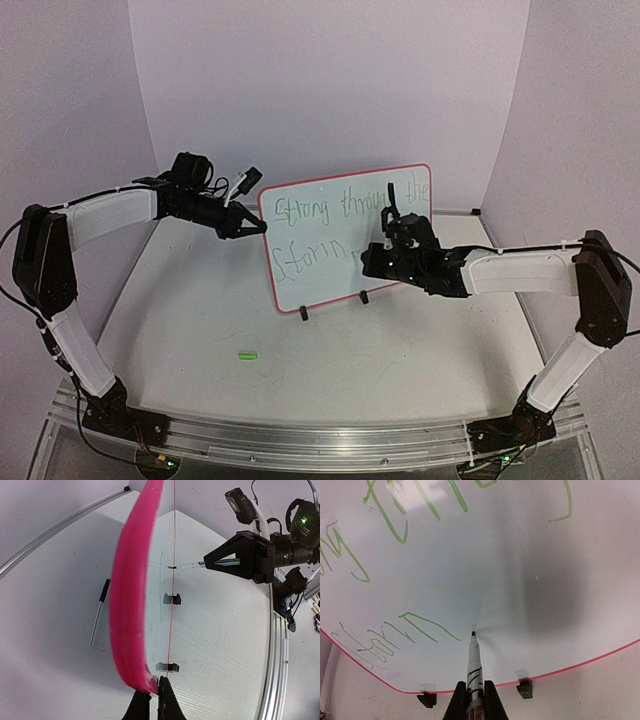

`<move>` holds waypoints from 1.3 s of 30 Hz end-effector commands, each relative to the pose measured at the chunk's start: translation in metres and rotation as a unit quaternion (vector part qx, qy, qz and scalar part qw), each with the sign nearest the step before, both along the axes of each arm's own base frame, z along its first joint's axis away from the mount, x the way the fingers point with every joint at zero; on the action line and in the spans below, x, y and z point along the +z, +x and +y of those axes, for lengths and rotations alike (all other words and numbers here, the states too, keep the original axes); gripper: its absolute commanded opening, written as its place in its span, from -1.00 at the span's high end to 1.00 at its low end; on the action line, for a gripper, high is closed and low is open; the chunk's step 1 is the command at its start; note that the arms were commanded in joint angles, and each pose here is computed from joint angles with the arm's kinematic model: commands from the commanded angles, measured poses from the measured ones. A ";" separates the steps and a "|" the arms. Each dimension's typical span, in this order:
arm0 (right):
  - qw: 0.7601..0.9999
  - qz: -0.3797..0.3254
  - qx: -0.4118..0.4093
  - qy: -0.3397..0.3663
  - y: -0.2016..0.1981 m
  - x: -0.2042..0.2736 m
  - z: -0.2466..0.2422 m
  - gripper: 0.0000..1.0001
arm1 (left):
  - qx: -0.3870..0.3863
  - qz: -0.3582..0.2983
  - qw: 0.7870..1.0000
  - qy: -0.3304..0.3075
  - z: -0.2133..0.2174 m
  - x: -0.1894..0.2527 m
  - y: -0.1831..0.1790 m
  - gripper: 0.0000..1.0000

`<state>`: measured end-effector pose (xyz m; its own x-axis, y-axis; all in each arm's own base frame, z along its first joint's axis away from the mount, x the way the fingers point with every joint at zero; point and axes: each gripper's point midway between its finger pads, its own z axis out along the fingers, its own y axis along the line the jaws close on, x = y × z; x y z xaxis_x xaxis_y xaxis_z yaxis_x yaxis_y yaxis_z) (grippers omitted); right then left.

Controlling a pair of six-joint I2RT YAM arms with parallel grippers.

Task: Write a sentence on the whiteboard
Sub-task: Write a sentence at the center of the board.

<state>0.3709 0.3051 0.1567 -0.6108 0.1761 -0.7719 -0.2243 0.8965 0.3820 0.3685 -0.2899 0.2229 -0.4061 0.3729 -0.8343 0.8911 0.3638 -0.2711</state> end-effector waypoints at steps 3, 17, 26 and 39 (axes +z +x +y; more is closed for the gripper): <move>1.000 -0.019 -0.006 0.013 0.010 0.020 0.001 1.00 | -0.007 0.018 0.998 0.053 0.003 -0.028 -0.012 1.00; 0.992 -0.027 0.101 0.065 -0.018 0.058 0.033 1.00 | -0.006 0.014 0.999 0.051 0.003 -0.024 -0.013 1.00; 0.991 -0.011 0.119 0.063 -0.008 0.049 0.053 1.00 | -0.006 0.014 0.999 0.052 0.003 -0.024 -0.013 1.00; 0.993 0.016 0.108 0.040 -0.003 0.026 0.054 1.00 | -0.006 0.015 0.998 0.053 0.003 -0.026 -0.013 1.00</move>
